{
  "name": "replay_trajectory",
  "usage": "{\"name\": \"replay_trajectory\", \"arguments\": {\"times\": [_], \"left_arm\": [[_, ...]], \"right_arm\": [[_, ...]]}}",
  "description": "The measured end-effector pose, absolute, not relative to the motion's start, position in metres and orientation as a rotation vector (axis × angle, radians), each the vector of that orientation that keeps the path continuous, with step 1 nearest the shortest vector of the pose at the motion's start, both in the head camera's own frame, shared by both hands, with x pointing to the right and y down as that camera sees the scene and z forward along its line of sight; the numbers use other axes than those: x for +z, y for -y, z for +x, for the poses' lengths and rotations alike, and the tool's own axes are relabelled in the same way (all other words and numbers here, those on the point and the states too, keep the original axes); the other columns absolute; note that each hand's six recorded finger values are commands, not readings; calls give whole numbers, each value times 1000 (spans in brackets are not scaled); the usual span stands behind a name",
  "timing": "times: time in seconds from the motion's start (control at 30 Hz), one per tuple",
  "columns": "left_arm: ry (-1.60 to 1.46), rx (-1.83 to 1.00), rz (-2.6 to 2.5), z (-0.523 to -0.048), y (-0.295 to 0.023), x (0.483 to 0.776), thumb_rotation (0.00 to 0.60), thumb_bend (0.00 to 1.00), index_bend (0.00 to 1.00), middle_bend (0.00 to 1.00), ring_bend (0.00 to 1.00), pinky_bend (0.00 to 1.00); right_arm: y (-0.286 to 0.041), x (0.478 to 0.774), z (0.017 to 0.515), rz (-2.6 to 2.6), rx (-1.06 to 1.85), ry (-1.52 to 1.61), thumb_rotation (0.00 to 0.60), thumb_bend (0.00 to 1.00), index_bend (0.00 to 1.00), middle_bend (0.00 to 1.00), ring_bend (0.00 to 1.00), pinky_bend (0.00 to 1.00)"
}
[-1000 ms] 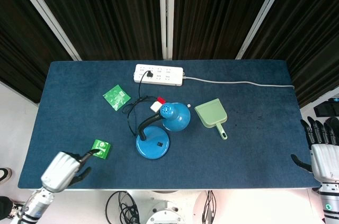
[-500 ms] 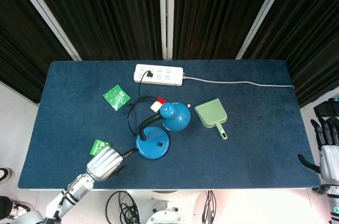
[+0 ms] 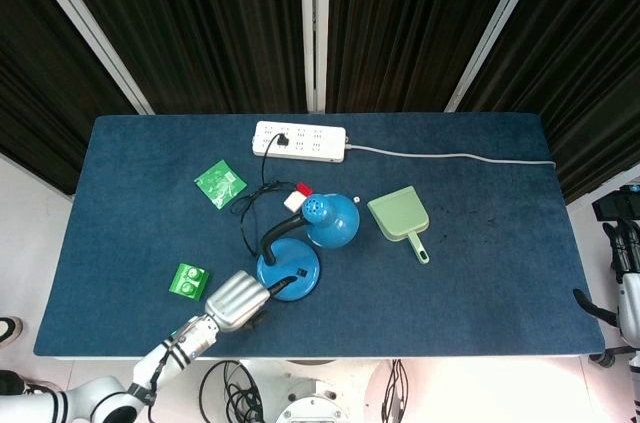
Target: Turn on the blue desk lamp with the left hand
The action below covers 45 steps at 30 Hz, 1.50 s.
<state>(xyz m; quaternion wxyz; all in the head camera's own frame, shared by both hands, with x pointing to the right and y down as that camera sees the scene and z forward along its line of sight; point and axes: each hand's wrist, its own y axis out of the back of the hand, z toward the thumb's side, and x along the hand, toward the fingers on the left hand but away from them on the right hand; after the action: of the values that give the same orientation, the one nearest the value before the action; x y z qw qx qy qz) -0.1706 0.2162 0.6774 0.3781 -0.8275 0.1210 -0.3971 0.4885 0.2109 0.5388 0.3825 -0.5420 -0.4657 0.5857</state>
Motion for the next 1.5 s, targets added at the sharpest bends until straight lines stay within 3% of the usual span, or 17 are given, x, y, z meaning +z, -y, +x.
{"name": "replay_trajectory", "arguments": {"times": [0.53, 1.5], "left_arm": [[-224, -1105, -2159, -146, -210, 694, 600, 408, 25, 845, 860, 938], [-142, -1158, -2073, -147, -215, 707, 600, 408, 47, 846, 860, 944]], "right_arm": [[-210, 536, 495, -1373, 1501, 1210, 600, 80, 0, 0, 0, 0], [-212, 540, 501, -1372, 1517, 1216, 600, 81, 0, 0, 0, 0]]}}
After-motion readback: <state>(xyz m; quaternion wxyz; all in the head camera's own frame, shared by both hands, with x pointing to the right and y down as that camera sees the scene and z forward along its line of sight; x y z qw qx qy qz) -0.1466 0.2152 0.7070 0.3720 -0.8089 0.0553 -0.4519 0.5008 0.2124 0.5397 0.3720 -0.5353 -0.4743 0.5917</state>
